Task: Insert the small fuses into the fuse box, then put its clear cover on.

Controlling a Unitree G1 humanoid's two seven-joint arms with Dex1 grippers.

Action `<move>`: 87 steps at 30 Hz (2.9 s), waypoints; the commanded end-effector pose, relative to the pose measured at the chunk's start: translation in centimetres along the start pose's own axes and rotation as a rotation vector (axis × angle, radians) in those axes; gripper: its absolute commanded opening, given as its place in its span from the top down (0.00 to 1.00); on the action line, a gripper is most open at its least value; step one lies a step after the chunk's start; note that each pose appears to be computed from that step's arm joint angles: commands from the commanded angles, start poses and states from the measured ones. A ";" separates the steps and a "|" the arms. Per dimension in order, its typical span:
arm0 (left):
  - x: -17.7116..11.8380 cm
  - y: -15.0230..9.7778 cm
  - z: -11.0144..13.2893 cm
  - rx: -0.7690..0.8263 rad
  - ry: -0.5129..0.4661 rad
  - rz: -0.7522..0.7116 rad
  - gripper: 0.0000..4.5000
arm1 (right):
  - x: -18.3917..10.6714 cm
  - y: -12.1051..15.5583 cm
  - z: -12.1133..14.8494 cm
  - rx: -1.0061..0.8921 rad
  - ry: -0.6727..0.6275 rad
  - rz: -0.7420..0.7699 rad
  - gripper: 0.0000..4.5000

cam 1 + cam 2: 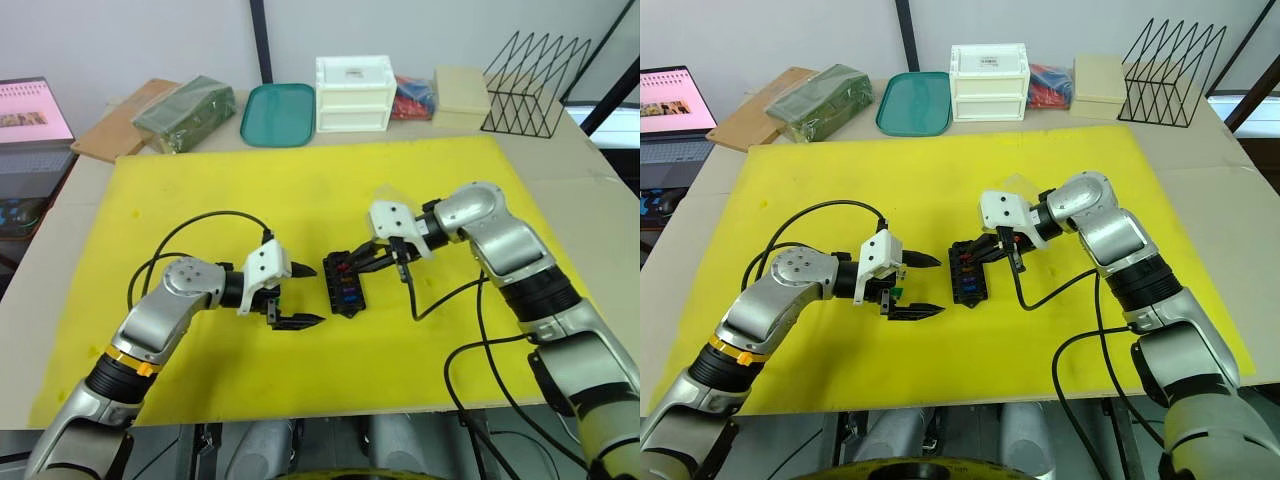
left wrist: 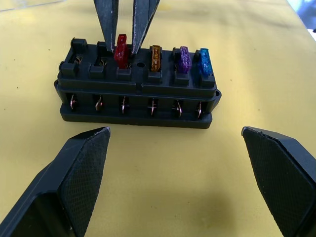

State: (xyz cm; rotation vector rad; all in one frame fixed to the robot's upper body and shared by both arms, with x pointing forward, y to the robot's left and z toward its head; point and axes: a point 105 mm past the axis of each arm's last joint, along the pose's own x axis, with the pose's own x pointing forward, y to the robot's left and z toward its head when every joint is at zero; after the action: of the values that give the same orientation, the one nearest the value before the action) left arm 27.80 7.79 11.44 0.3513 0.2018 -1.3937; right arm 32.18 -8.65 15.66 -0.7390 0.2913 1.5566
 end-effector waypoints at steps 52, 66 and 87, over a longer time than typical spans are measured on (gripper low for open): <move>-0.8 0.6 0.8 0.050 -0.003 0.028 0.00 | 0.5 0.3 -1.1 0.158 -0.047 -0.007 0.99; -0.8 0.5 0.7 0.050 -0.005 0.027 0.00 | 1.3 0.9 -4.1 0.171 0.056 0.012 0.99; -3.8 0.3 4.7 0.099 -0.049 0.033 0.00 | -3.2 0.0 3.3 0.075 -0.143 -0.080 0.99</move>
State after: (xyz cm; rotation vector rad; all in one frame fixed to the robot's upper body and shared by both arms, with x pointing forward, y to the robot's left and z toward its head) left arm 27.47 9.40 15.15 0.3815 0.1450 -1.3807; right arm 31.55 -9.23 17.85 -0.5452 0.2935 1.5095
